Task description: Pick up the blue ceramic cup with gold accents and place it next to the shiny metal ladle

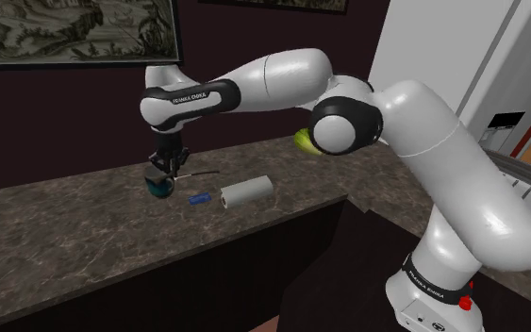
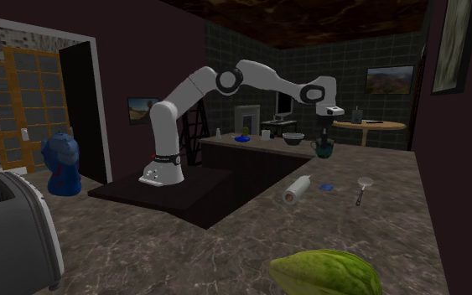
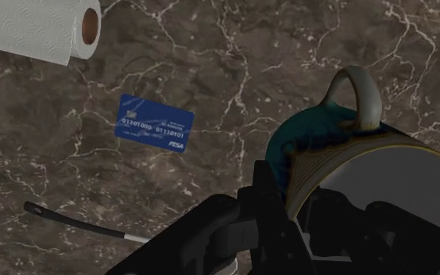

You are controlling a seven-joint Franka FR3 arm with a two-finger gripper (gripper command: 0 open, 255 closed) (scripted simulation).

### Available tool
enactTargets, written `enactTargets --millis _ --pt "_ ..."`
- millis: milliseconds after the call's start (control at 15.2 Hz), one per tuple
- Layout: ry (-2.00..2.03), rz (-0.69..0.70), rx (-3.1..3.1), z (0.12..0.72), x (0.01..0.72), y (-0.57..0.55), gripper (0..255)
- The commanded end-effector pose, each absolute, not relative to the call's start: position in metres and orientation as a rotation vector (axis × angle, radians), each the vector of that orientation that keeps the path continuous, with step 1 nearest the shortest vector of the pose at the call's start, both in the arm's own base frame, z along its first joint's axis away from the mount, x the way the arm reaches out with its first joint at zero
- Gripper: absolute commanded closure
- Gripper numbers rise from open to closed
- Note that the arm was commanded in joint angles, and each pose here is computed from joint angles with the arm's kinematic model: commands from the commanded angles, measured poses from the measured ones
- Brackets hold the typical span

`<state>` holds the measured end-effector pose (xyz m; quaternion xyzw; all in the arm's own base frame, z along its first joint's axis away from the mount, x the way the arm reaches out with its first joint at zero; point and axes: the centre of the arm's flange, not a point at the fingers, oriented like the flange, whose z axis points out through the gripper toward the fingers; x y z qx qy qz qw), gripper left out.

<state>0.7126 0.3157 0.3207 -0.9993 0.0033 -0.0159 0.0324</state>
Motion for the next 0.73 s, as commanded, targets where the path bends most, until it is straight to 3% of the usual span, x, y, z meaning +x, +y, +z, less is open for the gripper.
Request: enactTargets --millis 0,660 --pt "0.011 -0.049 -3.076 0.319 0.722 0.351 255" --pt "0.011 -0.049 -3.076 0.266 0.722 0.351 255"
